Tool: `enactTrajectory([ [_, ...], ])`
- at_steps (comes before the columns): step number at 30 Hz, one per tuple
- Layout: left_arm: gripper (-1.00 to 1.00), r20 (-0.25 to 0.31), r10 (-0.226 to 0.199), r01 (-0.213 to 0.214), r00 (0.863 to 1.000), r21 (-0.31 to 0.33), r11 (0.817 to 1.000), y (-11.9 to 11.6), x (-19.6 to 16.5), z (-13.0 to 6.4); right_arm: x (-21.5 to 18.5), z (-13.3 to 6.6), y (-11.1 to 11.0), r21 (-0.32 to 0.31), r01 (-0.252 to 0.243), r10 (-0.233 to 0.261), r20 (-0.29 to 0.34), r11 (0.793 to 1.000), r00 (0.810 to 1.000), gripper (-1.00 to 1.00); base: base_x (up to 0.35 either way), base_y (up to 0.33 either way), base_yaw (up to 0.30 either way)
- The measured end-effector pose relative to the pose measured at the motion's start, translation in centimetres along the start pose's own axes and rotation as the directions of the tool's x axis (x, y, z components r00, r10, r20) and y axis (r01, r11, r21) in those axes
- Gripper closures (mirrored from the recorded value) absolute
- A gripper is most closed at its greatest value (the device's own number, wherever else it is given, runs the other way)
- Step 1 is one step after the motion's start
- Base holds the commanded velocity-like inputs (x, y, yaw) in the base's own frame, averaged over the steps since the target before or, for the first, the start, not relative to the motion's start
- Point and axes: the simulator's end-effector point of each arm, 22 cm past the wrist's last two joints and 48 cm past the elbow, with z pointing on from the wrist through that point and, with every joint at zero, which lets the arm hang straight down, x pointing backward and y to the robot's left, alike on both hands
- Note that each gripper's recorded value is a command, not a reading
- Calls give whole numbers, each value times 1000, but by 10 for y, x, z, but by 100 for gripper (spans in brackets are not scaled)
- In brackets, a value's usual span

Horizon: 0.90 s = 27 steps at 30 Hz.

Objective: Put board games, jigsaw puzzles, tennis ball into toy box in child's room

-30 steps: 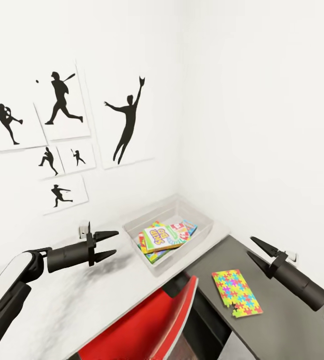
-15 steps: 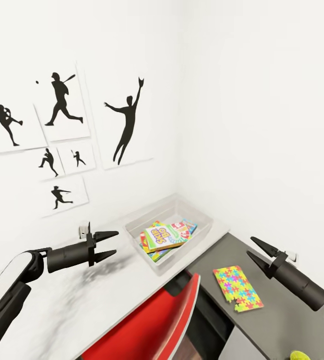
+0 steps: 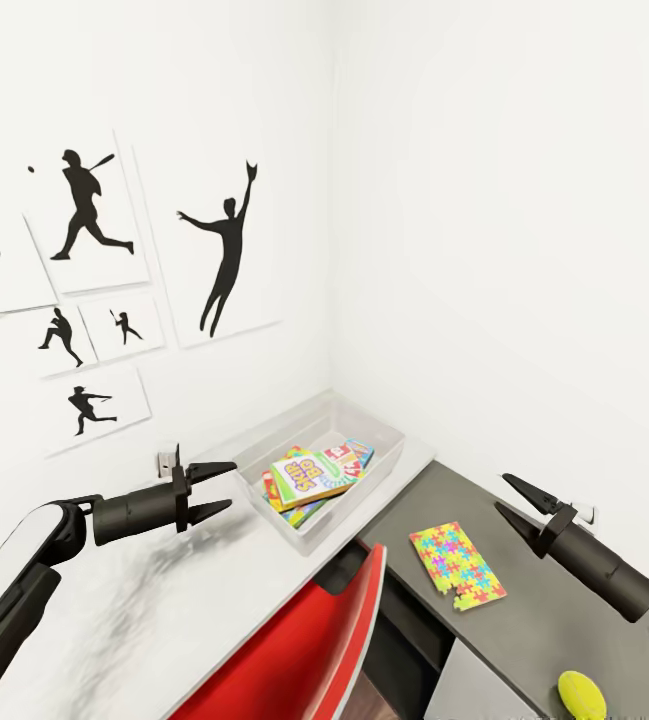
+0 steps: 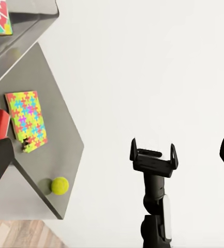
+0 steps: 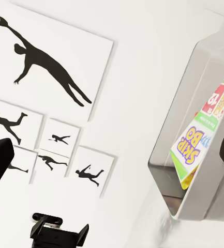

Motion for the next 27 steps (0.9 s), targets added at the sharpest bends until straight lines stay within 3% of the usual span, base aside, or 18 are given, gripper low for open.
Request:
enactTrajectory([
  [8, -100, 4, 8, -8, 1000, 1, 1000, -4, -1, -3, -1, 0, 4, -7, 4, -4, 2, 1000, 1000, -100, -22, 11, -225],
  [20, -100, 8, 20, -21, 1000, 7, 1000, -11, -1, -5, -2, -1, 11, -18, 12, -12, 5, 1000, 1000, -100, -252, 1, -222],
  [27, -100, 10, 27, -27, 1000, 11, 1000, -15, -1, -6, -3, -2, 15, -25, 16, -16, 7, 1000, 1000, -100, -86, 0, -194],
])
